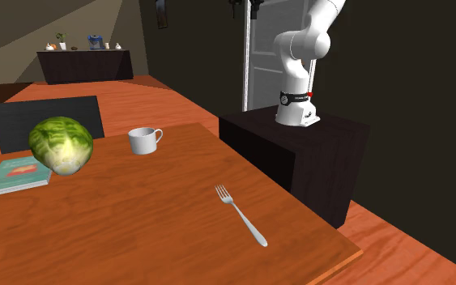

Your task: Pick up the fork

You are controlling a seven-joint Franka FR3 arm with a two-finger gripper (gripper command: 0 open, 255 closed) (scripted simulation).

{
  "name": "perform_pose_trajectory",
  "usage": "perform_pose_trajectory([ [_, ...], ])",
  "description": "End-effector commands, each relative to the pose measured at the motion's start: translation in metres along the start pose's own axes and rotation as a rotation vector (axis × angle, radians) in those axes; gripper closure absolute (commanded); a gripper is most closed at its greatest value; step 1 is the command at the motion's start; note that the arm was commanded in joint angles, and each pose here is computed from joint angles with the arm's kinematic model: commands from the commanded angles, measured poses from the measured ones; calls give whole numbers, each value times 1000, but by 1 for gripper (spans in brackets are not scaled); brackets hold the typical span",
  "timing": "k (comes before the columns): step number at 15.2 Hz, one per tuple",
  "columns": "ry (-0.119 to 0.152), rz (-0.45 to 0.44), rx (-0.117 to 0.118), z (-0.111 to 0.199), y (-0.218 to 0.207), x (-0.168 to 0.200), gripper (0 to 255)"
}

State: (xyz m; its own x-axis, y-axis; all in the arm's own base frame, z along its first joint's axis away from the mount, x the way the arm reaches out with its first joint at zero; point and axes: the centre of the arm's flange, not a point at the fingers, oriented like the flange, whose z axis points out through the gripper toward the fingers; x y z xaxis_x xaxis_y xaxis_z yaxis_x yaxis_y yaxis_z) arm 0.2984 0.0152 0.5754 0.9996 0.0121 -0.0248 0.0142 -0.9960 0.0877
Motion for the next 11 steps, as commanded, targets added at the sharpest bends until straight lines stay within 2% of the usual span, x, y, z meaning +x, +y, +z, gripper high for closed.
perform_pose_trajectory([
  [1, 0, 0, 0, 0, 0, 0, 0],
  [11, 11, -279, 4, 93, -35, 84, 0],
])
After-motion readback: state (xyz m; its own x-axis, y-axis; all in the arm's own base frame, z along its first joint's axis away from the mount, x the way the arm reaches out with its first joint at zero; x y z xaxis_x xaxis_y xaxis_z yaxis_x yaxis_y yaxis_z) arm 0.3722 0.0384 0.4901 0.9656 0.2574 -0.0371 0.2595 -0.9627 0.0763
